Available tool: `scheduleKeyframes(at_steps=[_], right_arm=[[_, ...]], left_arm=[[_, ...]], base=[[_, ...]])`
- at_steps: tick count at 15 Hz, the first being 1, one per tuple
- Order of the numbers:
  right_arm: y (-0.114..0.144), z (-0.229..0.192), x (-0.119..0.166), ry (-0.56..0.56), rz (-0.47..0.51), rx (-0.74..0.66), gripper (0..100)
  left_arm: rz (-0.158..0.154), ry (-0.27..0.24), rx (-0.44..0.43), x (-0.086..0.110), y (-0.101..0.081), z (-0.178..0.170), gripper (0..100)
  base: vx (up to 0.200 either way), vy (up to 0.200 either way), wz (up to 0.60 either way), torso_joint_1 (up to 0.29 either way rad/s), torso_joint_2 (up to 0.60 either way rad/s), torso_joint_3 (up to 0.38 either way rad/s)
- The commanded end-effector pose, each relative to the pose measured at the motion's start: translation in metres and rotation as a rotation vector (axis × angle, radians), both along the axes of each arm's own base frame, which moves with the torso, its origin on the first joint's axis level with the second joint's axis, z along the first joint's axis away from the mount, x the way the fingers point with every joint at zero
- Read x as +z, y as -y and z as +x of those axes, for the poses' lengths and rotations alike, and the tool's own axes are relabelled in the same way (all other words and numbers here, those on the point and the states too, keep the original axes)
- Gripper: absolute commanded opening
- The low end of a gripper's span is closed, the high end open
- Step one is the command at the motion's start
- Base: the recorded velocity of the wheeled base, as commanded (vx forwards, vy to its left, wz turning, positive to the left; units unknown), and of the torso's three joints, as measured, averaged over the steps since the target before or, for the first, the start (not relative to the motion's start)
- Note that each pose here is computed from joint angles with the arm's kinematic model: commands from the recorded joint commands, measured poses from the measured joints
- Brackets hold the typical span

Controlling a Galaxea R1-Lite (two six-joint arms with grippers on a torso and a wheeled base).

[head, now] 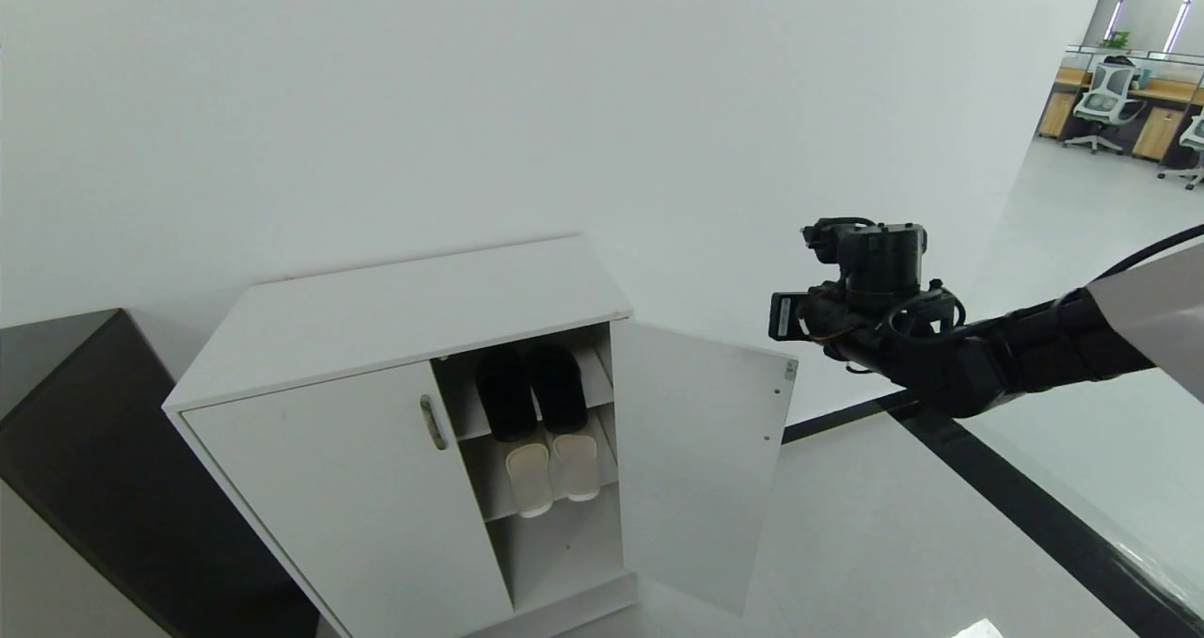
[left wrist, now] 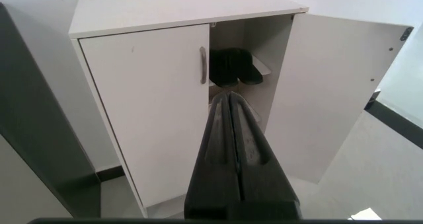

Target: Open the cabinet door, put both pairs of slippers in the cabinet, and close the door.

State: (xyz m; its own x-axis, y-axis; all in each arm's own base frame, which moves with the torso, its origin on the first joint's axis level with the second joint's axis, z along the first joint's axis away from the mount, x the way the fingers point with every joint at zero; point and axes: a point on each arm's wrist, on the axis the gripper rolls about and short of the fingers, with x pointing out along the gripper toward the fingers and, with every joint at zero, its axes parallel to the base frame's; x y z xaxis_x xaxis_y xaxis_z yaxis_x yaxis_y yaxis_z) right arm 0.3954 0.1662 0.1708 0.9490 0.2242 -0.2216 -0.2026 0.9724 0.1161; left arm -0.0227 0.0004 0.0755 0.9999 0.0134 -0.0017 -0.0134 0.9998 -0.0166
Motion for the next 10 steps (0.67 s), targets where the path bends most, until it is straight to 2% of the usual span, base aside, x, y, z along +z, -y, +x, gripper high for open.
scheduleKeyframes(at_steps=[1, 10], right_arm=[[0.007, 0.025, -0.01, -0.035, 0.026, -0.024, 0], [0.006, 0.053, -0.044, -0.081, 0.01, -0.045, 0]], left_arm=[[0.0, -0.001, 0.0, 0.0, 0.0, 0.0, 0], [-0.002, 0.0, 0.0, 0.0, 0.0, 0.0, 0]], base=[[0.0, 0.0, 0.0, 0.0, 0.0, 0.0], [0.0, 0.0, 0.0, 0.0, 0.0, 0.0]])
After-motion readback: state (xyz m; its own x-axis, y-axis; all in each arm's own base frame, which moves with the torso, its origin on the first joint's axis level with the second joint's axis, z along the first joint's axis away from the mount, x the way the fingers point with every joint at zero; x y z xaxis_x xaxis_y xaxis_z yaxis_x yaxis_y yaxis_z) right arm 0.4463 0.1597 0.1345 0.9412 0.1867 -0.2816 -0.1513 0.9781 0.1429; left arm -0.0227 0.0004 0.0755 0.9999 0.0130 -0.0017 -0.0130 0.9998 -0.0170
